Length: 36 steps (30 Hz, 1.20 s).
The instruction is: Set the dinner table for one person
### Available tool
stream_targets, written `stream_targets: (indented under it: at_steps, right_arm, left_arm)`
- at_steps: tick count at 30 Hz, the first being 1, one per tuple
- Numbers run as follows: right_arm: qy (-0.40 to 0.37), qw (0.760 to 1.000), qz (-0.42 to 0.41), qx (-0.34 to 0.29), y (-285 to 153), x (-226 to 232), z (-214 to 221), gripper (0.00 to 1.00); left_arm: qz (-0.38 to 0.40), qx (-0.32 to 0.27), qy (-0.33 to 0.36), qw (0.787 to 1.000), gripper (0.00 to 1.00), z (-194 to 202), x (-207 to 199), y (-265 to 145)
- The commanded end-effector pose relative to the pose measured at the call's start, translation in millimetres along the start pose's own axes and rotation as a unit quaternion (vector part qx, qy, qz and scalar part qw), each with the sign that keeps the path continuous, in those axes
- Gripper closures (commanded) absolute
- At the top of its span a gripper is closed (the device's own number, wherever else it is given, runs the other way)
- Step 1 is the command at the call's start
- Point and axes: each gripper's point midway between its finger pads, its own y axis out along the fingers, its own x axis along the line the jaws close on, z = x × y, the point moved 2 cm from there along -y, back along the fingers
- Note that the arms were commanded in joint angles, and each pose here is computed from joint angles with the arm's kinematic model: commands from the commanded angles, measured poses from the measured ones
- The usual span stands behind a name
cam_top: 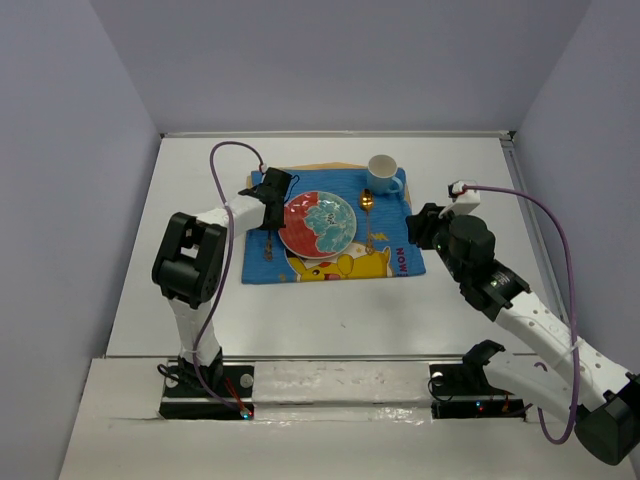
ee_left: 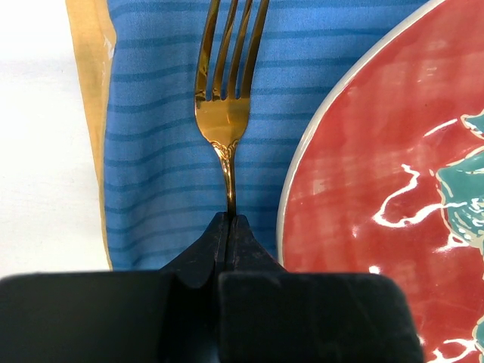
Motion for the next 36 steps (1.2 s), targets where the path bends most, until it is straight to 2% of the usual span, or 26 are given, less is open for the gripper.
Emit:
stream_targets:
  at_steps: [1,6,7,9,10,12,13,16,19,24,29,33,36]
  right_arm:
    - [0.007,0.999,-0.004,-0.032,-0.4,1.5,-15.8,0.53]
    - [0.006,0.999,-0.003,-0.033,-0.7,1.2,-16.2,0.53]
    - [0.006,0.999,-0.003,-0.032,-0.7,1.1,-15.9,0.53]
    - [0.007,0.999,-0.004,-0.034,-1.6,1.2,-17.1,0.52]
    - [0.007,0.999,-0.004,-0.034,-1.7,1.4,-17.0,0.52]
    - [0.007,0.999,-0.004,-0.034,-1.7,1.4,-17.0,0.52]
    - [0.007,0.999,-0.004,-0.034,-1.6,1.2,-17.1,0.52]
    - [0.005,0.999,-0.003,-0.032,-0.7,1.0,-15.9,0.52]
    - [0.006,0.999,-0.004,-0.031,-0.1,1.7,-15.3,0.52]
    - [0.010,0.999,-0.008,-0.034,-2.2,2.5,-17.1,0.52]
    - [0.011,0.999,-0.010,-0.036,-3.4,2.9,-17.9,0.52]
    - [0.014,0.999,-0.017,-0.040,-5.9,5.0,-21.5,0.52]
    - [0.025,0.998,-0.027,-0.053,-13.3,7.2,-29.2,0.52]
  left_arm:
    - [-0.009,0.008,-0.006,1.000,1.00,6.0,4.1,3.1]
    - [-0.009,0.010,-0.012,1.000,1.00,6.5,3.3,1.8]
    - [-0.013,0.007,-0.014,1.000,0.95,5.0,4.3,0.8]
    - [-0.023,0.003,-0.019,1.000,0.79,3.7,8.4,-0.9]
    - [-0.028,-0.005,-0.022,0.999,0.65,-1.2,10.8,-4.0]
    - [-0.029,-0.014,-0.028,0.999,0.53,-6.1,12.9,-8.1]
    - [-0.029,-0.025,-0.034,0.999,0.42,-12.6,14.3,-14.0]
    - [-0.030,-0.053,-0.046,0.997,0.25,-27.7,18.0,-26.2]
    - [-0.032,-0.103,-0.062,0.992,0.19,-53.6,25.7,-55.6]
    - [-0.021,-0.177,-0.091,0.980,0.17,-90.0,36.0,-97.3]
    - [0.012,-0.229,-0.114,0.967,0.17,-110.6,39.5,-137.9]
    - [0.102,-0.321,-0.128,0.933,0.16,-124.4,33.2,-194.7]
    - [0.152,-0.401,-0.141,0.892,0.01,-124.2,42.0,-254.0]
